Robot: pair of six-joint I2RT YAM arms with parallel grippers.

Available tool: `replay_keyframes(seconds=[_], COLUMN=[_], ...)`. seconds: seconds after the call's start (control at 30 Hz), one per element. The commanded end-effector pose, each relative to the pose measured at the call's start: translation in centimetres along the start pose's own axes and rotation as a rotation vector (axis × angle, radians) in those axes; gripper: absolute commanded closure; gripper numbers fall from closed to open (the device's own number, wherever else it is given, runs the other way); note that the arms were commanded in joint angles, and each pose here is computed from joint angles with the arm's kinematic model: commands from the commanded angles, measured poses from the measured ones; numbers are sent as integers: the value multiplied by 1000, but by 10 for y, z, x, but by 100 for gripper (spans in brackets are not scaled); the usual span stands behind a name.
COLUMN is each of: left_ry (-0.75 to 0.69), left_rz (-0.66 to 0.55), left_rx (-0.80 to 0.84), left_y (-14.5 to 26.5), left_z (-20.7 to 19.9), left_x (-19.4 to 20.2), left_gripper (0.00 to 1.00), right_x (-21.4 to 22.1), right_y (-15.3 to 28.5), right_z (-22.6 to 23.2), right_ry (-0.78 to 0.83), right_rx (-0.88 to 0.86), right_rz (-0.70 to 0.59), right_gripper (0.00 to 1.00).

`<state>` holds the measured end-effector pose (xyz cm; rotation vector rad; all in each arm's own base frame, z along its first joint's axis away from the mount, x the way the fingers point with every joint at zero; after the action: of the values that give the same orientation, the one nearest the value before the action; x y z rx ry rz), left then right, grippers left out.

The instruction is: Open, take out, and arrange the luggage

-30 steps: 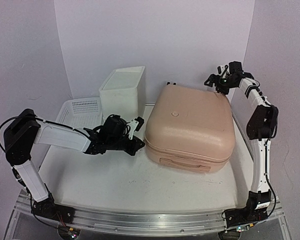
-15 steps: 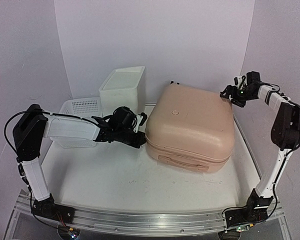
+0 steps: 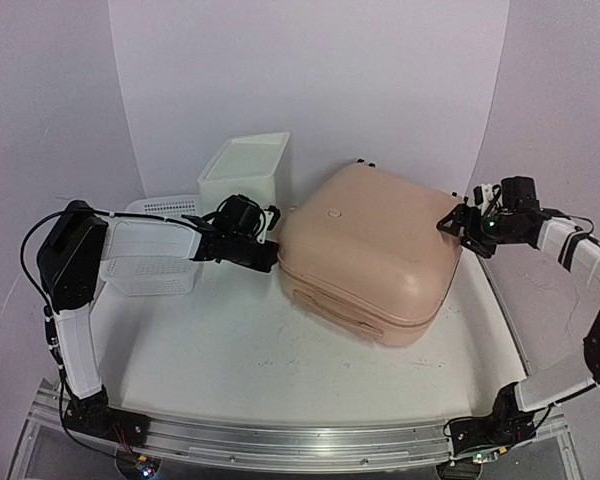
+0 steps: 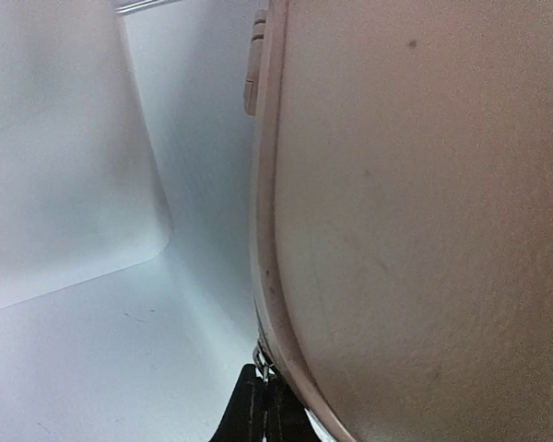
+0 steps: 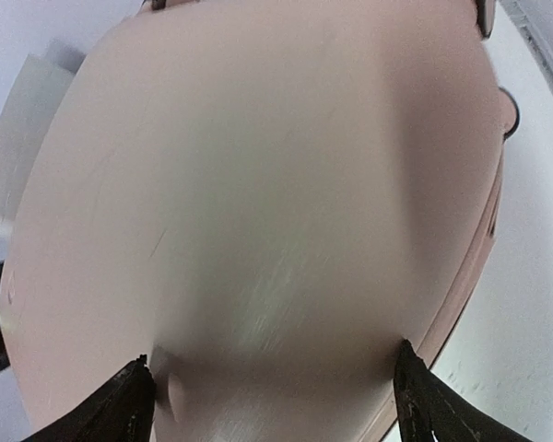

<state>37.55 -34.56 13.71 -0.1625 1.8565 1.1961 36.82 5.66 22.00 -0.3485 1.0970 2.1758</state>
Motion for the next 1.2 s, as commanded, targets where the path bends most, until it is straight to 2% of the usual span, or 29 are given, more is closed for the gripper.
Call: replay_keyframes(seconds=[0.0, 0.1, 0.13, 0.23, 0.3, 0.4, 0.47, 0.67, 0.73, 0.97, 1.17], left_ry=[-44, -27, -27, -40, -44, -52, -58, -57, -57, -82, -99], left_rz=[-152, -105, -91, -56, -44, -40, -41, -39, -40, -21, -17], left_rx=[105, 117, 118, 148, 160, 155, 151, 183, 187, 209, 215], left_y=[18, 16, 15, 10, 8, 8, 8, 10, 12, 15, 15], left_z=[-19, -18, -17, -20, -21, -20, -20, -25, -26, -37, -43], left_x=[-47, -25, -19, -5, 0, 2, 2, 2, 3, 14, 17], left_gripper=[100, 100, 100, 100, 100, 100, 100, 100, 100, 100, 100], right_x=[110, 84, 66, 19, -20, -70, -99, -127, -132, -146, -158], right_y=[16, 42, 48, 52, 53, 42, 29, -28, -36, -76, -101], right_z=[52, 46, 37, 34, 35, 17, 10, -9, -23, -38, -72], right_ry=[-28, 57, 86, 109, 65, -83, -115, -207, -222, -205, -232], right_rx=[-115, 36, 148, 281, 318, 322, 368, 425, 505, 551, 587], right_rz=[317, 178, 102, -23, -101, -144, -182, -129, -137, -85, -51], right_gripper=[10, 2, 2, 2, 2, 2, 2, 2, 2, 4, 6])
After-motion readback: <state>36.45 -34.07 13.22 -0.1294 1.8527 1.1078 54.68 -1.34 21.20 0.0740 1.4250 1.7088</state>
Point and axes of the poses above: each gripper's point midway between its finger pads, its own y axis back along the fingers, its own z axis along the line the jaws close on, x = y × z, the point moved 3 cm from there along y, back along the fingers, and after that the axes turned 7 degrees about -y, right-handed, at the moved point
